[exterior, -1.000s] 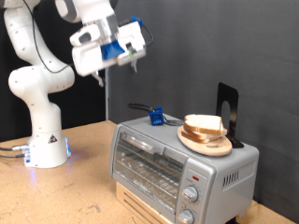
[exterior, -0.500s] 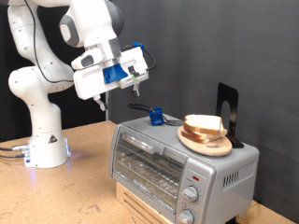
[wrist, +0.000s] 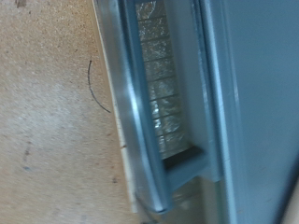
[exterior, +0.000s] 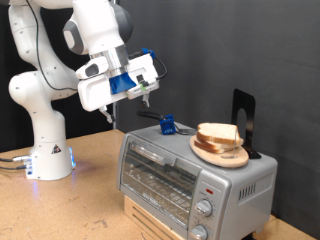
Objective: Make a piece of toast with the oven
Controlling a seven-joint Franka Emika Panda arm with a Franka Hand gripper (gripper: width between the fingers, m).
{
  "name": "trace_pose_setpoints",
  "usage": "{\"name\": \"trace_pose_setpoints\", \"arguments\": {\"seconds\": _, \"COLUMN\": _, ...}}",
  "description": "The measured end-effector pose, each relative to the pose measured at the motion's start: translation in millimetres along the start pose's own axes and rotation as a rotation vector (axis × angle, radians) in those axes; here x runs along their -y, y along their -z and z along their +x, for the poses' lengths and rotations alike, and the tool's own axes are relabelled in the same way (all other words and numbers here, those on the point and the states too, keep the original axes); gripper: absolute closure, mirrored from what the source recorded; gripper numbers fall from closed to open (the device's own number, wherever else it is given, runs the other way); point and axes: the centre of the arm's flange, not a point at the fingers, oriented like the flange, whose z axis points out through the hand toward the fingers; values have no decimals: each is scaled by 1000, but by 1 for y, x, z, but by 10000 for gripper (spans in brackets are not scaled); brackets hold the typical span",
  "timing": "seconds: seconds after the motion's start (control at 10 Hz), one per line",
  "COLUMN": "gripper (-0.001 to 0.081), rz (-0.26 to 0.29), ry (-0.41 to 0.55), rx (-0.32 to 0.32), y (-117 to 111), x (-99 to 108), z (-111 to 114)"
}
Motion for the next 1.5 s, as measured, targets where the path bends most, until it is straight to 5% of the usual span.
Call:
{"name": "trace_pose_setpoints", "arguments": {"seconds": 0.3, "gripper": -3, "rz": -30, "ry": 88, "rx": 5, "y": -25, "x": -16, "z": 0}}
{"name": "trace_pose_setpoints", "arguments": {"seconds": 0.8, "gripper": -3, "rz": -60, "ry": 67, "rx": -59, "y": -80, "x": -38, "z": 12}}
{"name": "trace_pose_setpoints", "arguments": {"seconds": 1.5, "gripper": -3, "rz": -88, "ry": 68, "rx": -104, "y": -81, "x": -59, "z": 42}}
